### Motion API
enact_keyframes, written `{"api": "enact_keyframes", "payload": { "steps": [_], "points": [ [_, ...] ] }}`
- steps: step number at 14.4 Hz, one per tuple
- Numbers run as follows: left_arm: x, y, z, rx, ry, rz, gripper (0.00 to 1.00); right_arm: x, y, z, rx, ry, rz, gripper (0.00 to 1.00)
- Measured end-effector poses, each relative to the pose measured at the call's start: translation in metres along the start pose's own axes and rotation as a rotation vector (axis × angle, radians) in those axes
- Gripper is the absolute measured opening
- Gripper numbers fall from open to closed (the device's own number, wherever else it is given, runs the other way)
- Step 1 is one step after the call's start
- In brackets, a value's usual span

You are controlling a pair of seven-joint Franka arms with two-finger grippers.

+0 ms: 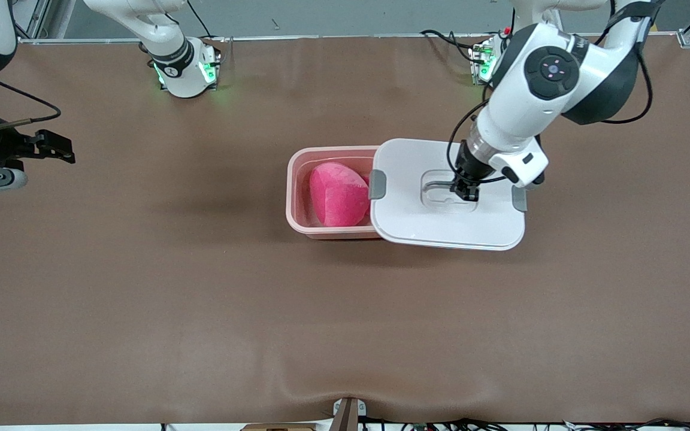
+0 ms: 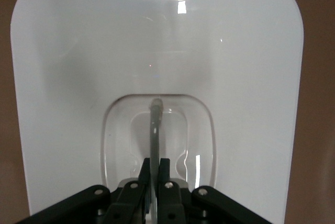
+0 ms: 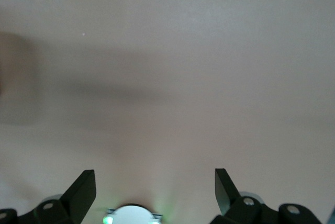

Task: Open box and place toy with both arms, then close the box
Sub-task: 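Lower the white lid onto the box with the left gripper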

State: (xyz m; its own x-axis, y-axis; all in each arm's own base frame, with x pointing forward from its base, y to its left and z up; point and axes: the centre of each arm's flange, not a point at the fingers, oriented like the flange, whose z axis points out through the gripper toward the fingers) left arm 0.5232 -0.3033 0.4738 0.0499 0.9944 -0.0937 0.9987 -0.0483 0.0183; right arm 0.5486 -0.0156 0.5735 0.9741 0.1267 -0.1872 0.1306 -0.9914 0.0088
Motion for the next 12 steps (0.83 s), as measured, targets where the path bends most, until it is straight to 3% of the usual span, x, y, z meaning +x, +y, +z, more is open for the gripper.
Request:
{"api": "enact_keyframes", "payload": {
  "steps": [9, 12],
  "points": [
    [-0.073, -0.009, 0.032, 0.011, 0.008, -0.031, 0.07, -0.024, 0.003, 0.006, 0.031, 0.087, 0.126, 1.00],
    [-0.094, -0.015, 0.046, 0.005, 0.036, -0.051, 0.07, -0.028, 0.003, -0.004, 0.036, 0.074, 0.188, 1.00]
  ]
}}
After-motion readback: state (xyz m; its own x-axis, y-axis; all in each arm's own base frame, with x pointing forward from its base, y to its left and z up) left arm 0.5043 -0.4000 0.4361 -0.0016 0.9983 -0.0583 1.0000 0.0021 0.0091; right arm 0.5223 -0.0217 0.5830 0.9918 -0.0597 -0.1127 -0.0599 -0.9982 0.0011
